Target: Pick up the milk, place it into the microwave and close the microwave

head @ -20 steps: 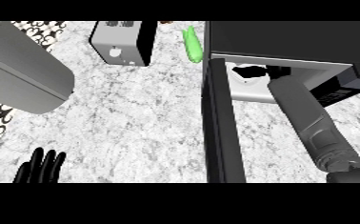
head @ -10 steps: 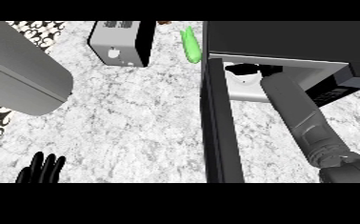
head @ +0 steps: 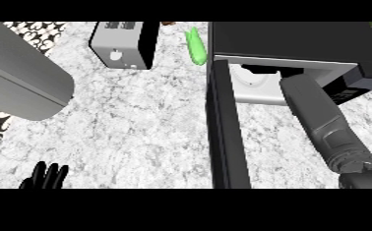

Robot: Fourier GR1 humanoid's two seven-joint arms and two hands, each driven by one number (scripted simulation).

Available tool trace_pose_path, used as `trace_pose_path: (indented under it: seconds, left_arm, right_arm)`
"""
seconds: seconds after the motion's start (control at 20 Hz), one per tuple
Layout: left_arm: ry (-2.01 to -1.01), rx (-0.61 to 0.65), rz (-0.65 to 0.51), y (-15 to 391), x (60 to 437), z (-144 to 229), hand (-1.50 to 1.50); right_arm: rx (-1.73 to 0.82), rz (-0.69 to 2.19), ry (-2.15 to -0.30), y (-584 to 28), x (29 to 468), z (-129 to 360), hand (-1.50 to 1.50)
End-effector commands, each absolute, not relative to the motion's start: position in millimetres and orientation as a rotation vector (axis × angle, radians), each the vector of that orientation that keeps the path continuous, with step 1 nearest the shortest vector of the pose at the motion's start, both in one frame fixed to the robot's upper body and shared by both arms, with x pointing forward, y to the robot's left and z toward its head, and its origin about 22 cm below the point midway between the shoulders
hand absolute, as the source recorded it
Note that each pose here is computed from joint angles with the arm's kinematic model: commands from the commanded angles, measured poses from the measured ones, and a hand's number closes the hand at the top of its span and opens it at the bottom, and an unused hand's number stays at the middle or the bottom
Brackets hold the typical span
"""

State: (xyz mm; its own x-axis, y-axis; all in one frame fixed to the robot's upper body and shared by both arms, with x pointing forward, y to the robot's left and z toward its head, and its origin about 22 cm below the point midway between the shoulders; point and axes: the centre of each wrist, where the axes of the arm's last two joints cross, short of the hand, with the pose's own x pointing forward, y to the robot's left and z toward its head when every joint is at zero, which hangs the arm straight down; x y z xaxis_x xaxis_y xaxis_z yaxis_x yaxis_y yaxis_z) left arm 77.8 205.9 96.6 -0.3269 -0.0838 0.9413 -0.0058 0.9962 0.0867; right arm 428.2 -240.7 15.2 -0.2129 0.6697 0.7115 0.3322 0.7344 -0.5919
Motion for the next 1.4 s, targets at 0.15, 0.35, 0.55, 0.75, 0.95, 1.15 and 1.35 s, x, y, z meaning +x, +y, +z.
trace_pose_path:
  seconds: [0.15, 0.35, 0.55, 0.75, 0.95, 1.15, 1.35]
  left_arm:
    - [-1.905, 0.060, -0.093, 199.4, 75.3, 94.1, -1.50]
    - [-1.901, 0.075, -0.070, 193.3, 71.0, 90.2, -1.50]
    - [-1.905, 0.109, -0.069, 189.2, 79.5, 93.1, -1.50]
    - [-1.877, 0.073, -0.067, 191.6, 67.8, 85.4, -1.50]
    - [-1.875, 0.063, -0.051, 187.0, 64.6, 94.5, -1.50]
    - [-1.892, 0.031, -0.042, 182.4, 68.2, 92.1, -1.50]
    - [-1.898, 0.057, -0.044, 182.0, 71.8, 89.6, -1.50]
  right_arm:
    - [-0.819, 0.339, -1.841, -265.4, 430.1, 26.2, -1.50]
    - [-0.836, 0.292, -1.854, -297.8, 419.4, 19.5, -1.50]
    - [-0.653, 0.278, -1.897, -294.8, 429.0, 36.8, -1.50]
    - [-0.590, 0.225, -1.878, -286.8, 418.7, 13.3, -1.50]
    - [-0.482, 0.215, -1.877, -297.9, 417.5, 16.2, -1.50]
    - [-0.449, 0.204, -1.842, -314.8, 404.7, 2.5, -1.50]
    - [-0.300, 0.221, -1.843, -313.0, 391.2, -19.0, -1.50]
